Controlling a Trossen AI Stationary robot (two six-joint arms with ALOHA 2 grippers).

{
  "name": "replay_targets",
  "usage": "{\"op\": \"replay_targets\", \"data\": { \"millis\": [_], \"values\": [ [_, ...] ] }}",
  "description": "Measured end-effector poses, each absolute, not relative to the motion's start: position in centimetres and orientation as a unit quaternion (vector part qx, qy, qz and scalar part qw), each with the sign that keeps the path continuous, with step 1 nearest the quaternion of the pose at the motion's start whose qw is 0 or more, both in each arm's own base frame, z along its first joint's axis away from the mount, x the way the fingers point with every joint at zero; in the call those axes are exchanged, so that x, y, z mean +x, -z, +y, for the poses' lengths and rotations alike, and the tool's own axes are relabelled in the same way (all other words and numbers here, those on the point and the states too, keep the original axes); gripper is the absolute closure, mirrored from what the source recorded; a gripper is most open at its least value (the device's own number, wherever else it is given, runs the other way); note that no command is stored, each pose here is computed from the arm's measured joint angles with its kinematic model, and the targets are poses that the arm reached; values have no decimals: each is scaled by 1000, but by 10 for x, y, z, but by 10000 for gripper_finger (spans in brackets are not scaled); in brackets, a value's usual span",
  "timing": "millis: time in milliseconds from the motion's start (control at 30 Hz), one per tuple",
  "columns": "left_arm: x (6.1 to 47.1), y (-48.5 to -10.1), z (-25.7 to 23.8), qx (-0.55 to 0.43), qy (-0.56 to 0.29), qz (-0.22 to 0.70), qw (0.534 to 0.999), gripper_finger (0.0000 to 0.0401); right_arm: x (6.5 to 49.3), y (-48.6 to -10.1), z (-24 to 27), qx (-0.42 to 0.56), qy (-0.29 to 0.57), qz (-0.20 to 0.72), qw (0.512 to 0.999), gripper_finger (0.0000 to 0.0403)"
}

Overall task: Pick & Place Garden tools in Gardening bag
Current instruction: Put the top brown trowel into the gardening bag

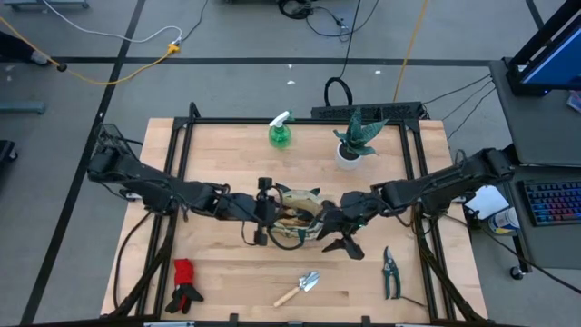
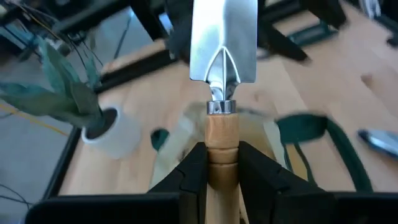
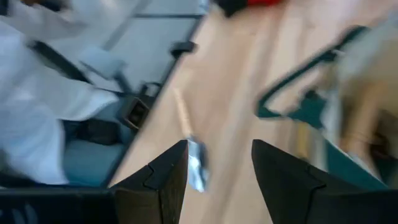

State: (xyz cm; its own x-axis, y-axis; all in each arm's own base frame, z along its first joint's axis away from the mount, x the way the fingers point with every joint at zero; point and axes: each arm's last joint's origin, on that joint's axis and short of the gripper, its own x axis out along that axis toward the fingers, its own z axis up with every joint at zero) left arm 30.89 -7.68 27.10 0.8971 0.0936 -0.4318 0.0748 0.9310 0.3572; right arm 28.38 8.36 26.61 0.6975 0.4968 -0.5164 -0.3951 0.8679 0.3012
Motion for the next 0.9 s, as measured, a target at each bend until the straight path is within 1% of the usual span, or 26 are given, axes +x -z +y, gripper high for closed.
{"op": "replay_targets", "data": {
  "millis": [167, 367, 533, 633, 767, 900],
  "values": [
    [317, -257, -77, 175, -11, 246, 953, 334, 265, -277, 85, 41, -153, 310, 937, 232],
    [328, -231, -77, 188, -24, 286, 939, 334, 250, -287, 90, 10, -87, 298, 951, 232],
    [329, -216, -78, 196, -17, 326, 925, 334, 247, -288, 94, 2, -80, 292, 953, 232],
    [325, -212, -76, 178, -25, 355, 917, 334, 247, -287, 95, 2, -83, 289, 954, 232],
    [320, -207, -71, 149, -40, 391, 907, 334, 248, -272, 95, 4, -86, 272, 958, 232],
    [317, -202, -64, 125, -18, 425, 896, 334, 248, -259, 95, 27, -87, 245, 965, 232]
  ]
}}
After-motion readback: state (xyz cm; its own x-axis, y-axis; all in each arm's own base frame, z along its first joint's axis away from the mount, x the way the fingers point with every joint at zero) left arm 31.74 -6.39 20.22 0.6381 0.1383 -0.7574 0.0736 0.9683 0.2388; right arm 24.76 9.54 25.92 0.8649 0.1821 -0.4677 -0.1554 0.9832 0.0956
